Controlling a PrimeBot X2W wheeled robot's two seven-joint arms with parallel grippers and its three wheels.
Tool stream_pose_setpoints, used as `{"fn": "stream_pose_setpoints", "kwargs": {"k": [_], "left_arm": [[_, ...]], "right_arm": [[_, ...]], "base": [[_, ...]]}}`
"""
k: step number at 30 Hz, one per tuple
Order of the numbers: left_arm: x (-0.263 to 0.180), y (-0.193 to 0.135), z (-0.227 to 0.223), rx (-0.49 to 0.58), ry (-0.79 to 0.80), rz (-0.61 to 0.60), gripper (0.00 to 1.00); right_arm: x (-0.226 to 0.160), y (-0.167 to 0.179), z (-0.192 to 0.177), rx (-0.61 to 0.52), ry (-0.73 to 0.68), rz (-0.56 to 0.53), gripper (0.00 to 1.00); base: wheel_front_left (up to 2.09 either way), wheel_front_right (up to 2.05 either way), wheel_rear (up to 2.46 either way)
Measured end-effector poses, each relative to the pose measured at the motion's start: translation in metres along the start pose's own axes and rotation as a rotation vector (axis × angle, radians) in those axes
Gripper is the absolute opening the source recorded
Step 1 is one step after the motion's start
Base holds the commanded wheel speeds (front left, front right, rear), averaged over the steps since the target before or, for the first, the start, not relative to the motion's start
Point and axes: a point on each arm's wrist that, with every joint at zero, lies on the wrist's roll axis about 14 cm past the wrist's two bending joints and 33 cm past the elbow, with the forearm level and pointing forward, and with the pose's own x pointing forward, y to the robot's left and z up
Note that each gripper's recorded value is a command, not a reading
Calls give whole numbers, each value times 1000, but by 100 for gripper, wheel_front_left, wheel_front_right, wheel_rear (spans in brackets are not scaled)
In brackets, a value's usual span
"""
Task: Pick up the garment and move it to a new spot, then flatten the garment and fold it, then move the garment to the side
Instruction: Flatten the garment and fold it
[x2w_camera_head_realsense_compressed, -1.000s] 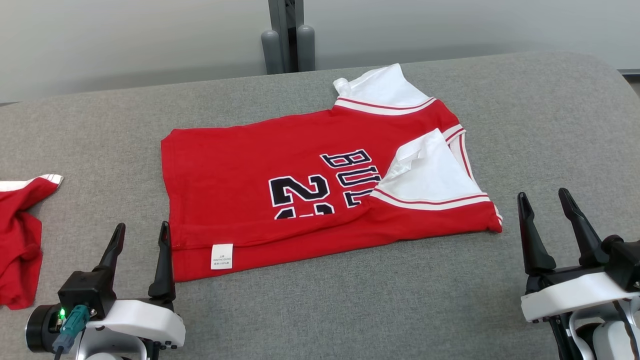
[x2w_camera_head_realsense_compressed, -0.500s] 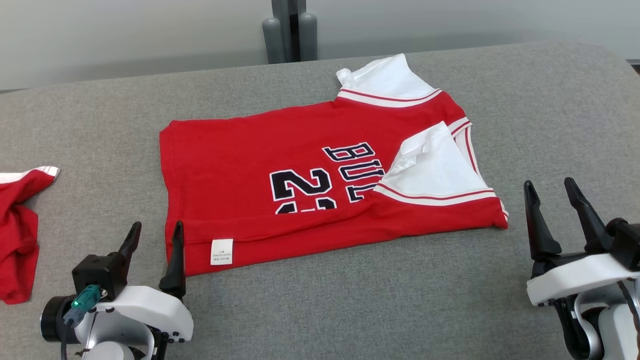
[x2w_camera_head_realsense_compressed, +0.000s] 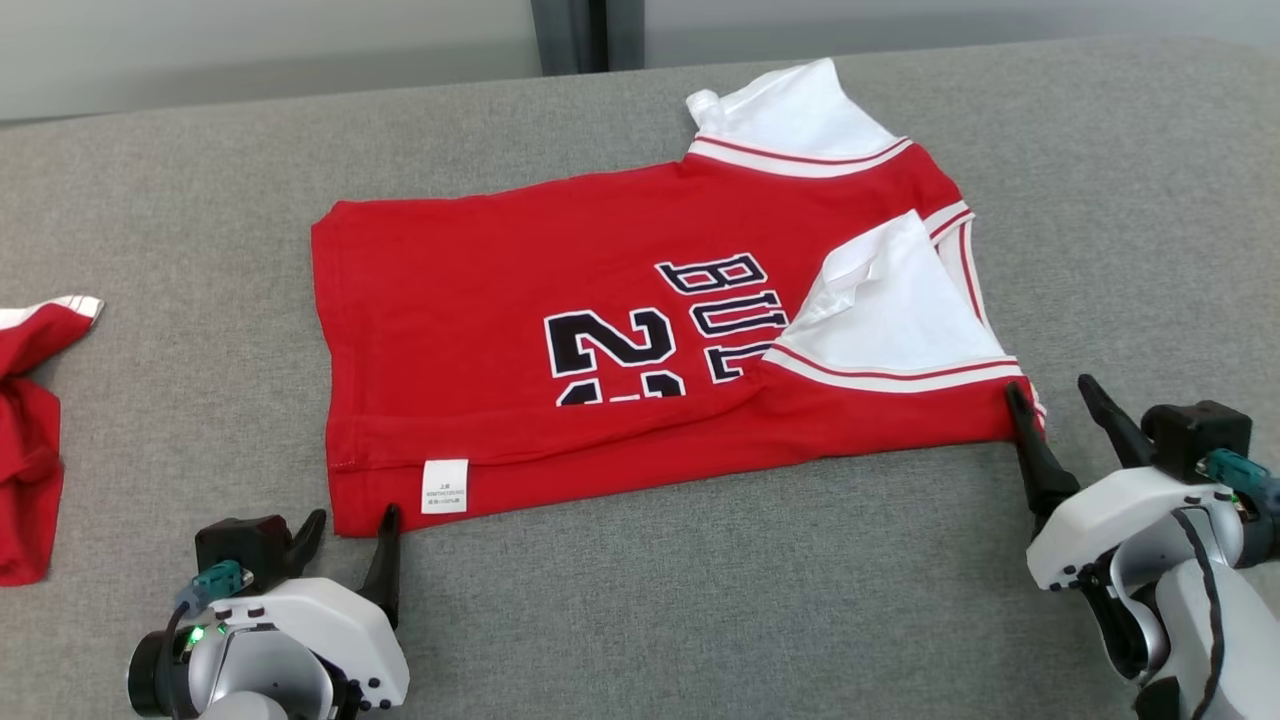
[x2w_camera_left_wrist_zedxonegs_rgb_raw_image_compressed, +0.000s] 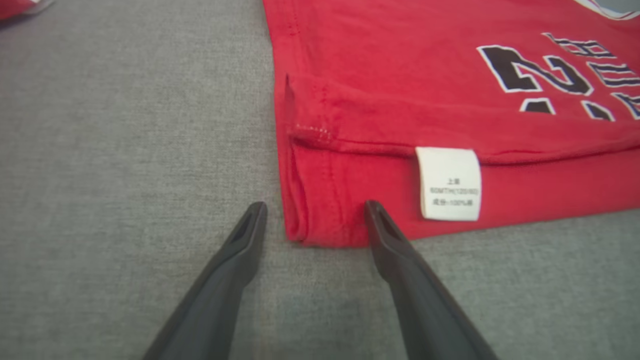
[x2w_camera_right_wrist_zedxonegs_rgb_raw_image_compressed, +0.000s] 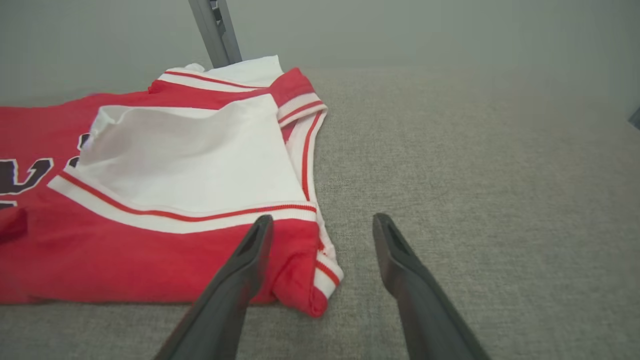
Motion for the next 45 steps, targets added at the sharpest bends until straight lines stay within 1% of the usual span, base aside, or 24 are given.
{"fn": "stream_pose_setpoints", "kwargs": {"k": [3, 6, 7, 8, 9, 10, 18, 23, 25, 30, 39, 40, 41, 42, 43, 45], "left_arm": [[3, 2, -3, -15, 22, 3, 100], [7, 1, -6, -34, 51, -8, 100], [9, 1, -7, -41, 61, -9, 84], [10, 0, -7, -44, 68, -13, 47], [11, 0, -7, -46, 67, -14, 14], [11, 0, -6, -48, 65, -16, 0], [13, -1, 0, -45, 39, -23, 0], [6, 2, 17, -35, -14, -24, 0], [-1, 4, 22, -28, -30, -23, 0], [-24, 6, 18, -27, -21, -24, 0], [-56, 15, -13, -78, 83, 10, 0], [-57, 15, -16, -82, 94, 10, 0], [-57, 14, -18, -83, 105, 8, 1], [-58, 14, -19, -88, 112, 7, 62], [-59, 13, -23, -90, 125, 4, 100], [-60, 11, -23, -96, 121, 0, 100]], "right_arm": [[5, 0, -10, -1, 39, 5, 100], [10, 3, -32, 2, 125, 13, 100], [12, 3, -37, 13, 147, 12, 100], [14, 3, -40, 13, 167, 12, 75], [16, 3, -39, 19, 166, 13, 27], [17, 4, -40, 25, 164, 16, 0], [20, 9, -32, 47, 122, 30, 0], [14, 8, -21, 53, 75, 35, 0], [7, 9, -21, 61, 65, 37, 0], [-18, 9, -23, 72, 55, 43, 0], [-73, 12, -57, 163, 154, -3, 0], [-77, 13, -59, 172, 160, -8, 17], [-79, 14, -59, 181, 156, -15, 100], [-81, 14, -60, 183, 160, -21, 100], [-83, 14, -58, 184, 155, -26, 100], [-84, 12, -53, 190, 136, -35, 100]], "base": [[0, 0, 0], [0, 0, 0], [0, 0, 0], [0, 0, 0], [0, 0, 0], [0, 0, 0], [0, 0, 0], [0, 0, 0], [0, 0, 0], [0, 0, 0], [0, 0, 0], [0, 0, 0], [0, 0, 0], [0, 0, 0], [0, 0, 0], [0, 0, 0]]}}
